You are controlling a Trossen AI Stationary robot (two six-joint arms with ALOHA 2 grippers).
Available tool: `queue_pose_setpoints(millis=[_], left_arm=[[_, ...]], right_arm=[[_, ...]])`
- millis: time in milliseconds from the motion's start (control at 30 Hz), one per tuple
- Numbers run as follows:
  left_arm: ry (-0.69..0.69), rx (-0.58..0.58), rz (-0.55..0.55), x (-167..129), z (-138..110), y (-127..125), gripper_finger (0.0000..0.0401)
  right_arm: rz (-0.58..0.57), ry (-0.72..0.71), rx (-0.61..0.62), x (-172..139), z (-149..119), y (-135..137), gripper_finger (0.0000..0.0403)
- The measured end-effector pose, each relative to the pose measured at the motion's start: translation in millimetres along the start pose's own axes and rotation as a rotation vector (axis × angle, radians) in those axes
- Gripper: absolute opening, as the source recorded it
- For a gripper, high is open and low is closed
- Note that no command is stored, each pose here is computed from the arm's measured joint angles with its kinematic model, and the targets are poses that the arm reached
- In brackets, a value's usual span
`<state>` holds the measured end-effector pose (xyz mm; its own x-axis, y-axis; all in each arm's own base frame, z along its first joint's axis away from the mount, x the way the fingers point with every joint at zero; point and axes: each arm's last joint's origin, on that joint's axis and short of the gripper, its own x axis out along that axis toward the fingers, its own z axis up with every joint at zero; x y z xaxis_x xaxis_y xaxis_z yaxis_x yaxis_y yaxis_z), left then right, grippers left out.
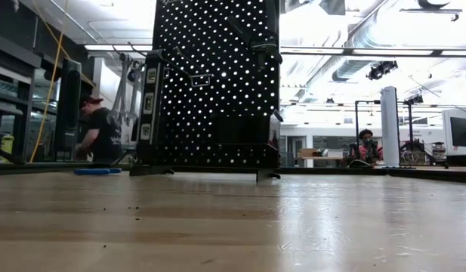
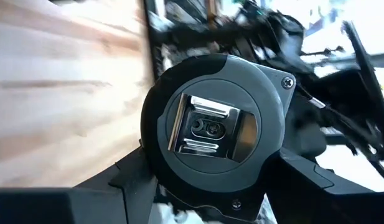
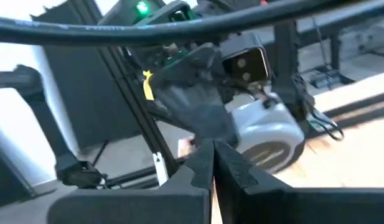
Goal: Hang tools onto peg board
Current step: Hang the gray tape measure on the pegboard
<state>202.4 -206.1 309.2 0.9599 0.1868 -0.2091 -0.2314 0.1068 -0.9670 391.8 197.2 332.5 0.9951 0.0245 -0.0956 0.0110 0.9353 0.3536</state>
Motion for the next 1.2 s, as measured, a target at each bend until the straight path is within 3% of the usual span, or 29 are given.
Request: queue_pose_setpoints(millis=[233, 467, 633, 800, 933, 1200], left_arm=[[0.062, 0.015, -0.086, 0, -3, -14, 0.023], [0.092, -0.015, -0.068, 3, -18, -4, 0.023], [0.071, -0.04, -0.085, 10, -28, 1, 0.023], [-0.008, -0.005, -0.104, 10, -26, -2, 0.023], [-0.031, 0.106, -0.115, 4, -22, -6, 0.023], [-0.062, 0.605, -0.135, -12, -15, -17, 0.023]], right_arm=[[0.051, -0.075, -0.055, 3, 11, -2, 0.0], [0.086, -0.138, -0.062, 2, 18, 0, 0.0], [0.097, -0.125, -0.057, 2, 17, 1, 0.0], [0.184, -0.08, -0.067, -1, 16, 5, 0.0], [0.189, 0.014, -0.098, -15, 24, 5, 0.0], [0.104, 0.188, 0.001, -37, 31, -5, 0.0022]])
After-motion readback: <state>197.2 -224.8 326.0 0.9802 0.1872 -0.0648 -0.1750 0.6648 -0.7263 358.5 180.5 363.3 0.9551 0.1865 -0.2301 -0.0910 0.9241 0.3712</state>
